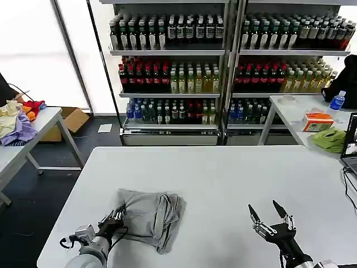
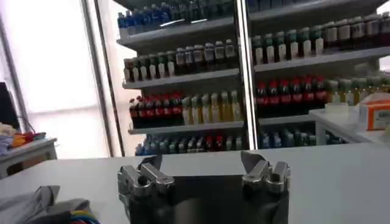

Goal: Fold and organize the clothes.

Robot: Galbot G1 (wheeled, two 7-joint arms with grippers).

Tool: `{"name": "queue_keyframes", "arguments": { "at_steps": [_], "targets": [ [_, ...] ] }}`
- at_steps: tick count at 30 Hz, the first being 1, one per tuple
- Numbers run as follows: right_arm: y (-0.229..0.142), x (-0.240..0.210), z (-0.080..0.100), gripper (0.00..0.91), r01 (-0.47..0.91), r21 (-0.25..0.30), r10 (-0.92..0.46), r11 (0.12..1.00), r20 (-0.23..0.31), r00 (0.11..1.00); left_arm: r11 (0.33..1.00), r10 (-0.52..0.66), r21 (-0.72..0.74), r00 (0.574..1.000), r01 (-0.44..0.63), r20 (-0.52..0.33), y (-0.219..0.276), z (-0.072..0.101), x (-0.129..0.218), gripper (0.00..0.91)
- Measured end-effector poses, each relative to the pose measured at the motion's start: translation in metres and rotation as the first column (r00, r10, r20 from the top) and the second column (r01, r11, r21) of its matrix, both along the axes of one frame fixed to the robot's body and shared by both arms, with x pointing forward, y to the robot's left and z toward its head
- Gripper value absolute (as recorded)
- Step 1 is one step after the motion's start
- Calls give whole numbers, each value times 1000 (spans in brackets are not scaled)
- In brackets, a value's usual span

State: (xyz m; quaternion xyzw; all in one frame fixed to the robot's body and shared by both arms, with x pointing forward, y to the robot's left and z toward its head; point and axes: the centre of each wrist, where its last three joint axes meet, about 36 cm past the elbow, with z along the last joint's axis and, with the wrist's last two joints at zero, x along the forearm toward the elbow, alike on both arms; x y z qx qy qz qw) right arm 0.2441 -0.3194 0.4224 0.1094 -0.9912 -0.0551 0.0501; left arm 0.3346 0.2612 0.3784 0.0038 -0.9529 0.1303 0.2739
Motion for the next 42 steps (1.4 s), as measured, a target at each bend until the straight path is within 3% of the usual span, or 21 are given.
{"name": "queue_keyframes", "arguments": {
  "at_steps": [9, 15, 22, 30, 37, 42],
  "targets": [
    [-1, 1, -2, 907, 6, 1, -6, 1000, 1, 1000, 995, 69, -69, 997, -66, 31, 1, 12, 4, 10],
    [-2, 2, -4, 907, 6, 1, -6, 1000, 3, 1000, 988, 144, -79, 984, -136, 101, 31, 37, 6, 10],
    [-2, 3, -2, 907, 0, 3, 0, 1000, 13, 1000, 973, 232, -25, 960, -231, 157, 103, 61, 4, 10],
    [1, 1, 1, 907, 0, 6, 0, 1000, 21, 1000, 967, 239, 40, 948, -253, 208, 158, 101, 6, 10],
    [1, -5, 1, 907, 13, 7, -13, 1000, 24, 1000, 972, 207, 65, 950, -228, 232, 151, 126, 0, 10],
    [2, -7, 6, 907, 15, 8, -16, 1000, 35, 999, 986, 144, 55, 963, -160, 227, 112, 137, -10, 10]
  ]
}}
